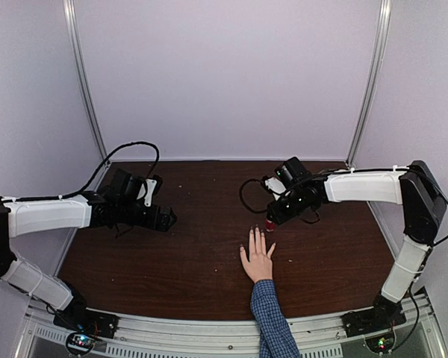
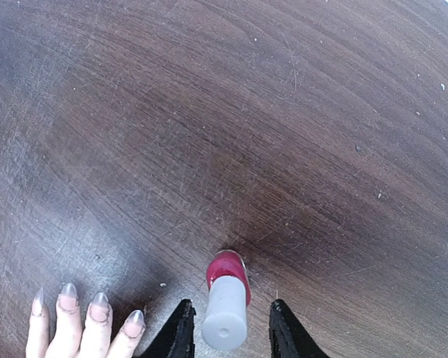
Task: Paint the nails
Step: Pick up the nail polish bottle from the center of the board.
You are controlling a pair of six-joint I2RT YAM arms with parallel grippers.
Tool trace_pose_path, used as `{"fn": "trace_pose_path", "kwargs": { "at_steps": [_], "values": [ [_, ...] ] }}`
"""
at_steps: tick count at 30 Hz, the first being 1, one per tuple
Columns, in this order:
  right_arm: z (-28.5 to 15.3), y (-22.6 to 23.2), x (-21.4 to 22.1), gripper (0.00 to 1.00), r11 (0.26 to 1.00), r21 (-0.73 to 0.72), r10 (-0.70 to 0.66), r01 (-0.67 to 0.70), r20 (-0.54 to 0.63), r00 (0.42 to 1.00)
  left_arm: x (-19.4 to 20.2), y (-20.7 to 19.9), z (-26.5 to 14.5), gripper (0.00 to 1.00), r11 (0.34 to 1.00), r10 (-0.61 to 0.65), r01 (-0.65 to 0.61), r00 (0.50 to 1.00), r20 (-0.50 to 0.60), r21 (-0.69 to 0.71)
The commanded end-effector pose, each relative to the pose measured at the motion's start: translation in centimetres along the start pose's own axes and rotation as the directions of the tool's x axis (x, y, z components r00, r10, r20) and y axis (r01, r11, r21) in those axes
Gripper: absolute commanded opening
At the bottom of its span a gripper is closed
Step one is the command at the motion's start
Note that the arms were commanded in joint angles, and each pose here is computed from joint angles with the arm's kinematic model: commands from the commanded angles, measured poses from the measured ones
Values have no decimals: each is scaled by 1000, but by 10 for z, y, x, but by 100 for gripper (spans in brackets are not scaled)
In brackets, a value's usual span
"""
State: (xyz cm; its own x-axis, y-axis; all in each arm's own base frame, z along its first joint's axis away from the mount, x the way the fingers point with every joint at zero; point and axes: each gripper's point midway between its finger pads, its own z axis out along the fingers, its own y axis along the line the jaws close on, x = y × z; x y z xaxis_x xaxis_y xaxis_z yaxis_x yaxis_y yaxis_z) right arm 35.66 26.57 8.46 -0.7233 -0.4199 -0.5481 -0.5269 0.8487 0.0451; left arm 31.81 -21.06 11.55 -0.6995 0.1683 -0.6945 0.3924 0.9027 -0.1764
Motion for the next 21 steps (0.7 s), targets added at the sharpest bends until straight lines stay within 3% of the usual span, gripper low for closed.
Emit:
{"fn": "trace_pose_path", "kwargs": {
  "at_steps": [1, 6, 11, 21],
  "values": [
    [2, -4, -8, 34, 999, 33, -21, 20, 13, 1000, -13, -11, 2, 98, 999, 16, -18, 999, 36, 49],
    [2, -6, -10, 25, 999, 36, -22, 21, 11, 1000, -12, -12, 2, 98, 998, 17, -18, 999, 35, 52],
    [1, -5, -11, 23, 999, 28, -26, 26, 19, 999, -11, -13, 3, 98, 998, 15, -17, 999, 39, 62],
    [-3, -3, -15, 9, 999, 16, -42, 42, 24, 999, -11, -14, 4, 98, 997, 19, -22, 999, 45, 67]
  ]
}}
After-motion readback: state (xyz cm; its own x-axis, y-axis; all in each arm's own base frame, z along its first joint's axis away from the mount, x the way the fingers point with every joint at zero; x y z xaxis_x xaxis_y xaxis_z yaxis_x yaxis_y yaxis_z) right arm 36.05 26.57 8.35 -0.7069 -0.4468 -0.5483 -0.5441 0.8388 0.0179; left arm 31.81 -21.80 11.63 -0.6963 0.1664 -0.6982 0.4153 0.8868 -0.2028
